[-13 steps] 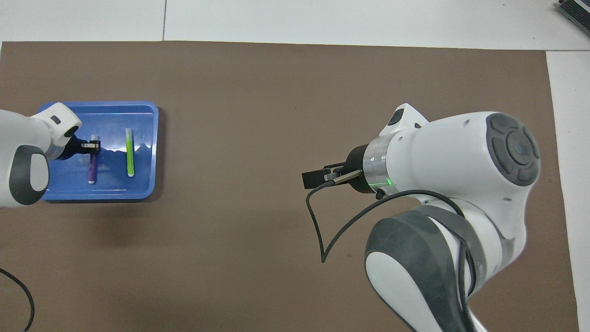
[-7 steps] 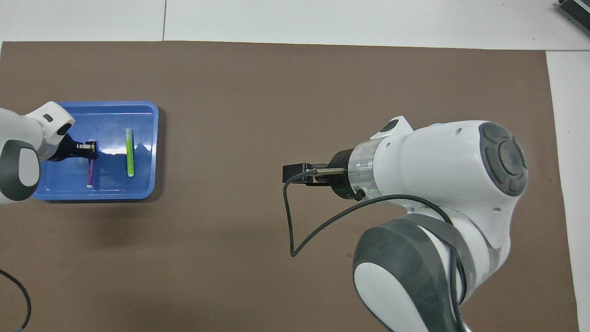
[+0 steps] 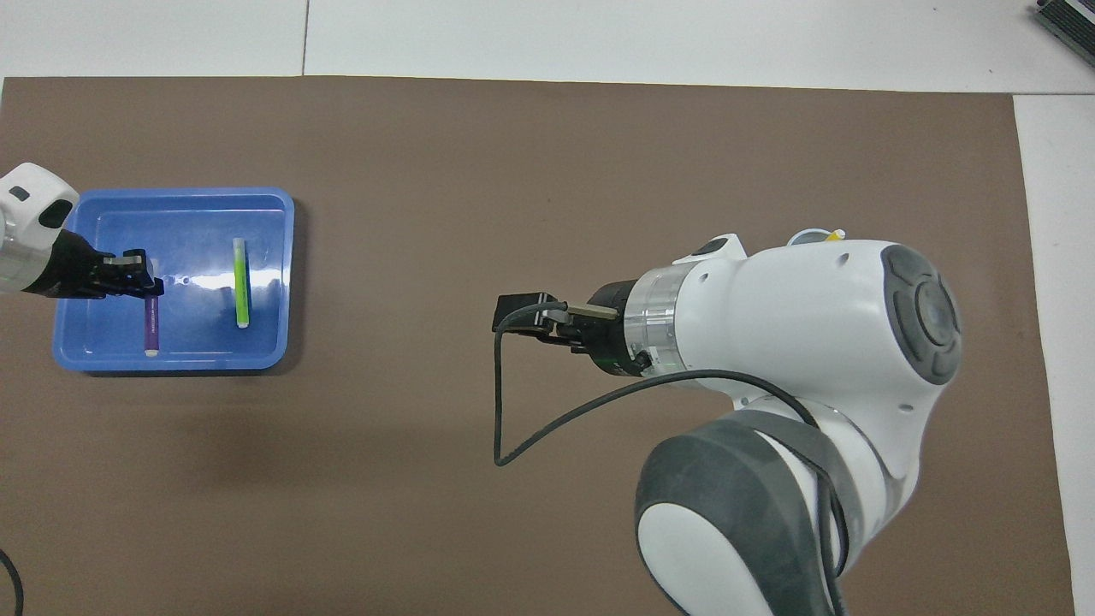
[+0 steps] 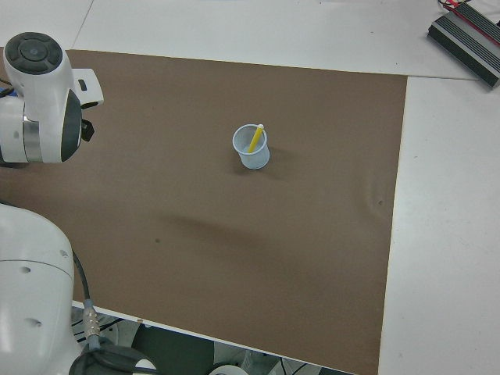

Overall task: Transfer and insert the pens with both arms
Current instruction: 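Lift the purple pen with the left gripper toward the right gripper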

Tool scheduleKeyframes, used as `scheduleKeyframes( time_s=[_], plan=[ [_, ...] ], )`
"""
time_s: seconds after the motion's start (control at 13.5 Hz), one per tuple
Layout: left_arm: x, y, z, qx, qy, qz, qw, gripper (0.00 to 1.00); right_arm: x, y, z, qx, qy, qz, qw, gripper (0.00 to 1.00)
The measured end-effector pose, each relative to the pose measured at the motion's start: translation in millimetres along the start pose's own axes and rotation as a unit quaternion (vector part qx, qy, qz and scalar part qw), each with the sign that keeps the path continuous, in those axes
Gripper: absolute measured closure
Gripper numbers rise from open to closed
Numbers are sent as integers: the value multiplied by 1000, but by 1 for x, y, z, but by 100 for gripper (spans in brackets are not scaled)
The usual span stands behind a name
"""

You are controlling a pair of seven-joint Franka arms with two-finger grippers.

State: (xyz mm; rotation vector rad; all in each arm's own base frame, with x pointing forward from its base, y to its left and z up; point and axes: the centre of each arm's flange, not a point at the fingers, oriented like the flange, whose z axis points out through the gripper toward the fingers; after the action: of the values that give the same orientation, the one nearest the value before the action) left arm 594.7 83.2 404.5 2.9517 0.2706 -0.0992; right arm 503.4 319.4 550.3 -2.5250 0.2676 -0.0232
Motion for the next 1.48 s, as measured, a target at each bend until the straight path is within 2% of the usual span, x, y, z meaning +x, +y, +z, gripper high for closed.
scheduleKeyframes(
  time_s=[0.22,0.37,0.59,0.82,0.97,1.19,1.48],
  plan=[
    [-31,29,-49,-19,-48,-74,996,83,-8,-7,5,0,-4,11,1000,0],
    [-53,54,-83,-38,-87,-132,987,83,-10,-11,6,7,5,25,1000,0],
    [-76,89,-113,-48,-105,-181,977,83,-14,-18,9,23,11,64,998,0],
    [-90,139,-112,-37,-109,-210,971,83,-16,-20,10,46,-4,104,994,0],
    [-99,176,-105,-43,-117,-250,960,83,-16,-21,10,59,-10,125,990,0],
    [-103,207,-96,-85,-136,-319,934,83,-14,-24,10,80,0,166,983,0],
    [-115,251,-71,-136,-149,-392,898,83,-20,-27,15,81,-1,177,981,0]
  ],
)
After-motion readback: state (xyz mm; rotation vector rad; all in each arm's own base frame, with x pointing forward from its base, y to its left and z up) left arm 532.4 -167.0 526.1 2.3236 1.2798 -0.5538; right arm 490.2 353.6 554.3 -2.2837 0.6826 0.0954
